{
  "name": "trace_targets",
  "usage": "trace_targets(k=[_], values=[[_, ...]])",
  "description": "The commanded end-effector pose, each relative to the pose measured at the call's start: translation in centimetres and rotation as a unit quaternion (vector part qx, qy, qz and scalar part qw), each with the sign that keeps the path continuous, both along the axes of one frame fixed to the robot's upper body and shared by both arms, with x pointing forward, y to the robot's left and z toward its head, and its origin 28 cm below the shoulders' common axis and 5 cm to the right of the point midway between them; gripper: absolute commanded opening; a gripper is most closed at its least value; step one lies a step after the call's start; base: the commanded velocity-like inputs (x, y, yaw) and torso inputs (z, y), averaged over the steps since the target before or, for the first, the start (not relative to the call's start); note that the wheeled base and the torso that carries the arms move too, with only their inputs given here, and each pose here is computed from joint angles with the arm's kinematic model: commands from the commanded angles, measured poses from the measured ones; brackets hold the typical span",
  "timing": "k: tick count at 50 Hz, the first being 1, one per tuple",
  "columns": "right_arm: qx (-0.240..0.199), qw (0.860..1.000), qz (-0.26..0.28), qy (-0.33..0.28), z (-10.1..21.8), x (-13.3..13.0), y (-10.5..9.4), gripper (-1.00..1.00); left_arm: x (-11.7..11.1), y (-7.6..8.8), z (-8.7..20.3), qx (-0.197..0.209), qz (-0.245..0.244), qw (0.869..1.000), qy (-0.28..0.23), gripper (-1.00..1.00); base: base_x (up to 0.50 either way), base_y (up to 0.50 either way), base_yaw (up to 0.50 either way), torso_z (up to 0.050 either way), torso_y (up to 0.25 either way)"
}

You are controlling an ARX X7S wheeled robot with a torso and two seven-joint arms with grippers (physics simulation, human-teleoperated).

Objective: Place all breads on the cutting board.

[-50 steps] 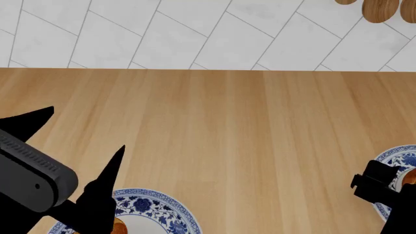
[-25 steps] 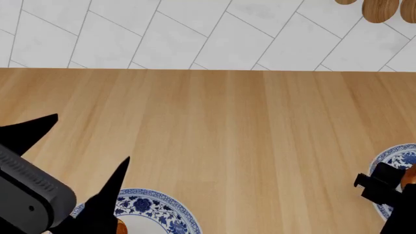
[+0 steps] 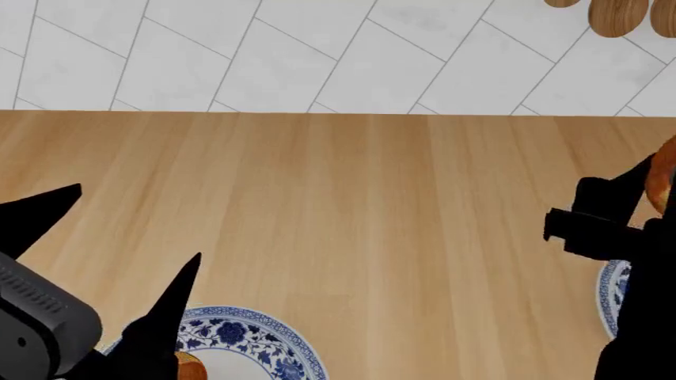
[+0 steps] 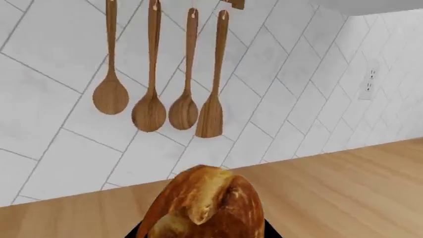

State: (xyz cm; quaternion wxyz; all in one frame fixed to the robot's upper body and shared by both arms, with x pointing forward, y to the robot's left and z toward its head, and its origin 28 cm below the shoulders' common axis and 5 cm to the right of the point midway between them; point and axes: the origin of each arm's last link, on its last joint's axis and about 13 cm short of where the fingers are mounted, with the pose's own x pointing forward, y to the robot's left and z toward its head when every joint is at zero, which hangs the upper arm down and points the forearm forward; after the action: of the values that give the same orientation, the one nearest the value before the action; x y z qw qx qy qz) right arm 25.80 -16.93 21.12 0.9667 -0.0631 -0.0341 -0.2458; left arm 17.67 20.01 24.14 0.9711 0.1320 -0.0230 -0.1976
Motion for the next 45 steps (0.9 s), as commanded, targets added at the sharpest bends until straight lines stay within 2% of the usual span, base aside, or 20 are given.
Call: trace_targets(k=[1,5,10,14,24,45], values=[[-0.073,0.993,0.062,-0.066,3.8,-4.5,2.7,-1.0,-0.7,0.6,0.4,-0.022,-0.009,0.999,0.029,1.0,0.0,0.0,0.0,0.0,0.0],[-0.088,0.992,0.07,-0.066,4.4,-4.7,2.9,-1.0,-1.7,1.3,0.2,-0.003,-0.01,0.998,0.068,1.0,0.0,0.0,0.0,0.0,0.0],[-0.102,0.989,0.081,-0.07,4.8,-5.0,3.2,-1.0,-2.1,2.2,0.6,0.044,-0.003,0.993,0.11,1.0,0.0,0.0,0.0,0.0,0.0],[-0.1,0.988,0.09,-0.071,4.8,-5.1,3.2,-1.0,-2.5,2.4,0.8,0.027,-0.013,0.99,0.135,1.0,0.0,0.0,0.0,0.0,0.0],[-0.105,0.987,0.092,-0.074,4.8,-5.5,3.5,-1.0,-2.8,2.2,0.3,0.052,-0.03,0.984,0.17,1.0,0.0,0.0,0.0,0.0,0.0],[-0.097,0.989,0.093,-0.069,4.8,-5.9,3.5,-1.0,-1.4,2.1,-1.2,0.06,-0.033,0.974,0.215,1.0,0.0,0.0,0.0,0.0,0.0]])
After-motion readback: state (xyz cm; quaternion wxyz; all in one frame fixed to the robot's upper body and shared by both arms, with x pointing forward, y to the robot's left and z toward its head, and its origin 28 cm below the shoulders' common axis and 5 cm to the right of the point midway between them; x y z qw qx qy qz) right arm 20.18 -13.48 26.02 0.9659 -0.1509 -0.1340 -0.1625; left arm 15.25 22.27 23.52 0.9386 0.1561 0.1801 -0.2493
